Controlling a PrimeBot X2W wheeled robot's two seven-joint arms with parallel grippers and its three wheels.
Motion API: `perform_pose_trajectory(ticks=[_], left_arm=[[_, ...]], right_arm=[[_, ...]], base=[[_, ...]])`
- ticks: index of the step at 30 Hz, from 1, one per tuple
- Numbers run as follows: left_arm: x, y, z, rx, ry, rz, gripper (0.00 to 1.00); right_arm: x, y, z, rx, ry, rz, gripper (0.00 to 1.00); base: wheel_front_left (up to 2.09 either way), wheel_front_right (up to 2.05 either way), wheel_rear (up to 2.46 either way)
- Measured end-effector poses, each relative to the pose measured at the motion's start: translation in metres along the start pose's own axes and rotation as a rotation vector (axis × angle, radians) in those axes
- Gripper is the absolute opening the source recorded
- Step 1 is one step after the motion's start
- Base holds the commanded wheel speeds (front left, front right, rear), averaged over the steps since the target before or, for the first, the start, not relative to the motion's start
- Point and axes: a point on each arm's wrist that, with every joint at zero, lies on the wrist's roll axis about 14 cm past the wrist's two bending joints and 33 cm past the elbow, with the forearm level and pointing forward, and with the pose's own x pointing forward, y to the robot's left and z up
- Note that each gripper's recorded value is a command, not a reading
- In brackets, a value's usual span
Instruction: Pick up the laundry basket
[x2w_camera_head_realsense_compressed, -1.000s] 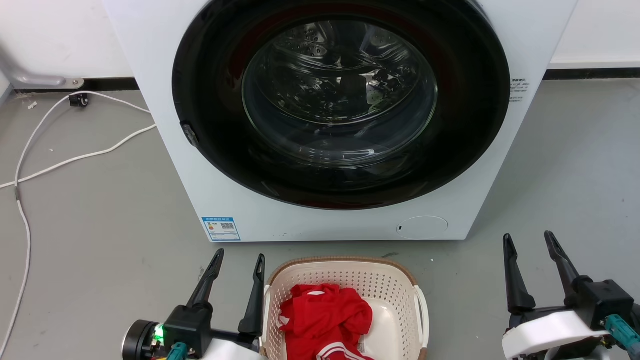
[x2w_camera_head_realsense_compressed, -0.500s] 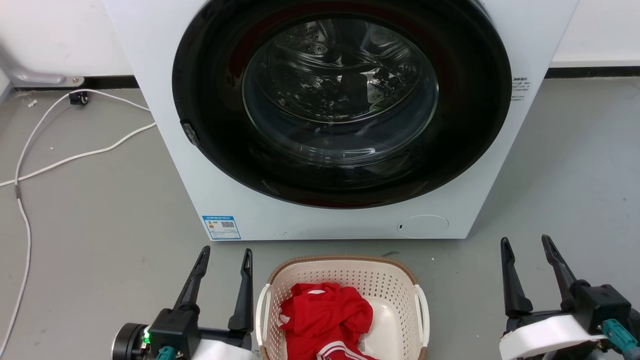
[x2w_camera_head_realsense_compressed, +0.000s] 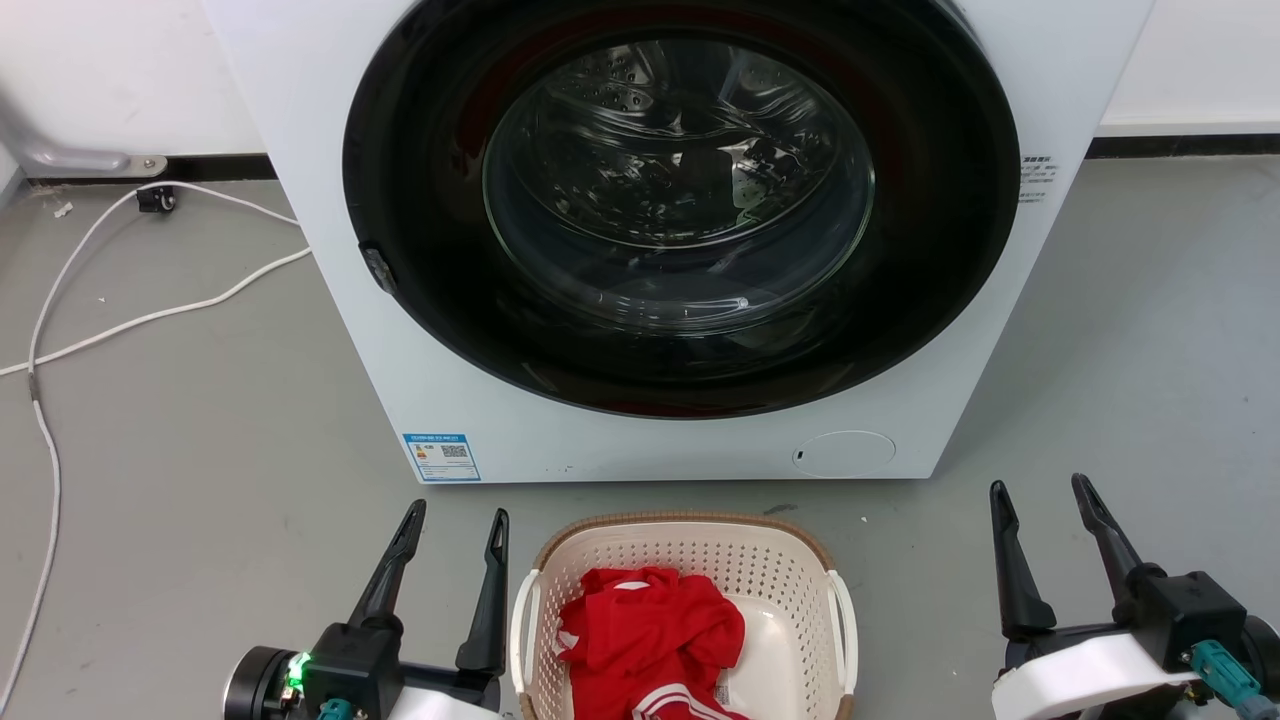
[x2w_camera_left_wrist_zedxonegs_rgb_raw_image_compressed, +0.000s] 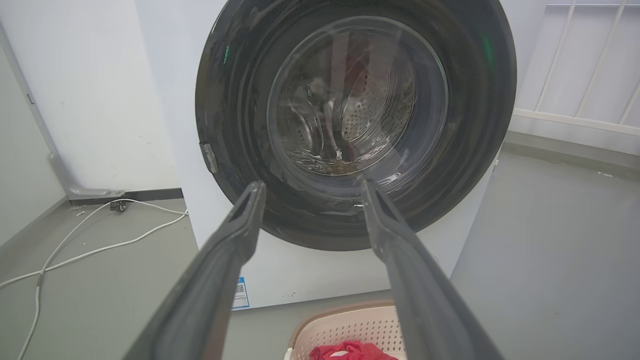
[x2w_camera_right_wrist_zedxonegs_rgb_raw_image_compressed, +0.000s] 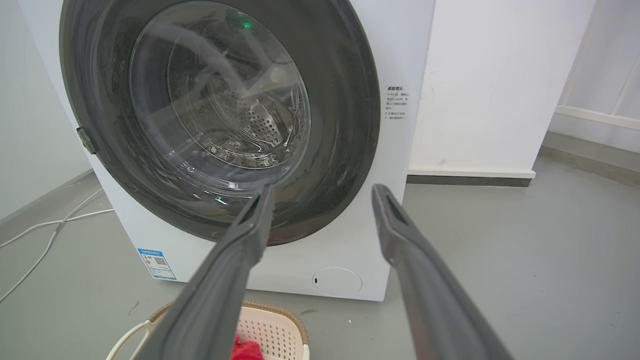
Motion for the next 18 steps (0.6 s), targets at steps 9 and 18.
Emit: perform_pose_trajectory(ticks=[9, 18], left_arm=[[0.000, 0.000, -0.002, 0.002, 0.007, -0.001, 1.00], [0.012, 0.003, -0.023, -0.011, 0.064, 0.008, 1.00]], right_arm=[[0.000, -0.001, -0.001, 0.005, 0.003, -0.002, 1.00], [0.012, -0.004, -0.019, 0.003, 0.054, -0.009, 1.00]], base=[[0.00, 0.00, 0.00], [0.00, 0.00, 0.00]])
